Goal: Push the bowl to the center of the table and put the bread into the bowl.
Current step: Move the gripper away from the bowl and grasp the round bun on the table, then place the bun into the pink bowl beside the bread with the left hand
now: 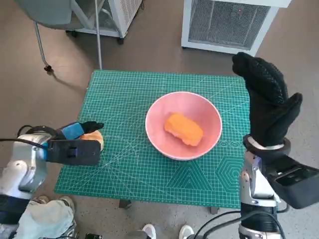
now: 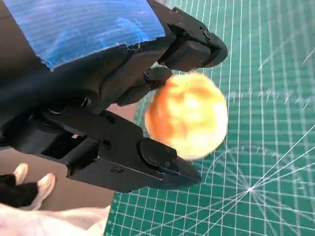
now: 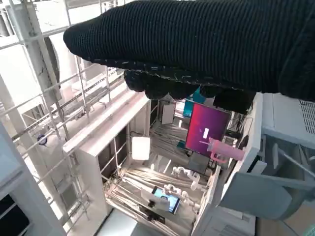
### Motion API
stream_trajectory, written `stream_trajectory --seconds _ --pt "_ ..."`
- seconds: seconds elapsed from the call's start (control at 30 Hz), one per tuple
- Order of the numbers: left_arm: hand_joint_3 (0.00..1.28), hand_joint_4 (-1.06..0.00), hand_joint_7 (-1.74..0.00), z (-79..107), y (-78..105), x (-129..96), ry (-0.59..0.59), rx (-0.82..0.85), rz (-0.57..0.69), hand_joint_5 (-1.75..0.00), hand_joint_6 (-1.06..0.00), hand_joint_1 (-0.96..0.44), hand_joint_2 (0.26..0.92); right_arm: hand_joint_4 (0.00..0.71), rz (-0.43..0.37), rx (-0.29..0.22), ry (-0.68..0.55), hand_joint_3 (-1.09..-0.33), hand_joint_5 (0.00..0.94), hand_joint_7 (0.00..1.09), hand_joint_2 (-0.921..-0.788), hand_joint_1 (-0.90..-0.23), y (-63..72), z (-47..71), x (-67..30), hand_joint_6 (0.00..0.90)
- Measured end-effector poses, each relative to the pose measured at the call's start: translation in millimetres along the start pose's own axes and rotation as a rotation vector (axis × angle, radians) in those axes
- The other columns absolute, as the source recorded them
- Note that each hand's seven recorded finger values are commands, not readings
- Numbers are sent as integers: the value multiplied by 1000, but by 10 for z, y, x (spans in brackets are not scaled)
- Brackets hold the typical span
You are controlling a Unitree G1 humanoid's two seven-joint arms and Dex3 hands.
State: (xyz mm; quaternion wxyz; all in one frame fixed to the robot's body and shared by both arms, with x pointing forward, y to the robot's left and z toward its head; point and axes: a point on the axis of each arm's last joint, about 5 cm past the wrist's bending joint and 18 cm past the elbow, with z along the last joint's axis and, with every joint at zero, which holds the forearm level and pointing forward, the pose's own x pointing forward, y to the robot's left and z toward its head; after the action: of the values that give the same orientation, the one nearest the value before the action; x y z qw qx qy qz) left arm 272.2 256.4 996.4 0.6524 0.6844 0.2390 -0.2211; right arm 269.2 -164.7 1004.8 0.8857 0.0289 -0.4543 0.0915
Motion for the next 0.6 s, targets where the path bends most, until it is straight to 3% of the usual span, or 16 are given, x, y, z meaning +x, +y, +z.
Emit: stream_trajectory --seconds 0.03,0.13,0.17,0.2,0.23,0.3,0.43,0.6 --pt "54 -275 -52 -1 -9 18 3 5 8 -31 -440 161 811 331 -1 0 0 -716 19 706 -921 -531 1 0 0 -1" --pt "94 -569 -88 -10 -41 60 10 30 38 -87 -622 131 833 331 -5 -1 -1 -715 19 707 -921 -532 2 0 -1 -1" --pt "98 -615 -96 -14 -55 74 11 42 53 -102 -647 127 836 331 -6 -1 -1 -715 19 707 -921 -532 2 0 -1 -1" --pt "104 -645 -503 -21 -75 91 9 62 74 -494 -599 82 867 331 -7 -2 -2 -714 19 708 -921 -532 2 0 -1 -1" --pt "117 -644 -757 -31 -92 106 6 72 88 -779 -570 53 886 331 -8 -2 -3 -714 19 708 -921 -533 2 0 -1 -1" --pt "97 -680 -942 -48 -124 131 -5 105 126 -987 -578 28 903 331 -8 -2 -3 -714 19 708 -921 -533 2 0 -3 -1" --pt "80 -702 -1031 -99 -182 169 -42 147 180 -1155 -674 7 897 332 -8 -5 -5 -714 20 709 -921 -532 4 1 -3 -1" --pt "77 -702 -1033 -131 -196 173 -68 160 197 -1206 -701 3 895 331 -9 -13 -6 -716 20 708 -921 -530 8 2 -5 -1"
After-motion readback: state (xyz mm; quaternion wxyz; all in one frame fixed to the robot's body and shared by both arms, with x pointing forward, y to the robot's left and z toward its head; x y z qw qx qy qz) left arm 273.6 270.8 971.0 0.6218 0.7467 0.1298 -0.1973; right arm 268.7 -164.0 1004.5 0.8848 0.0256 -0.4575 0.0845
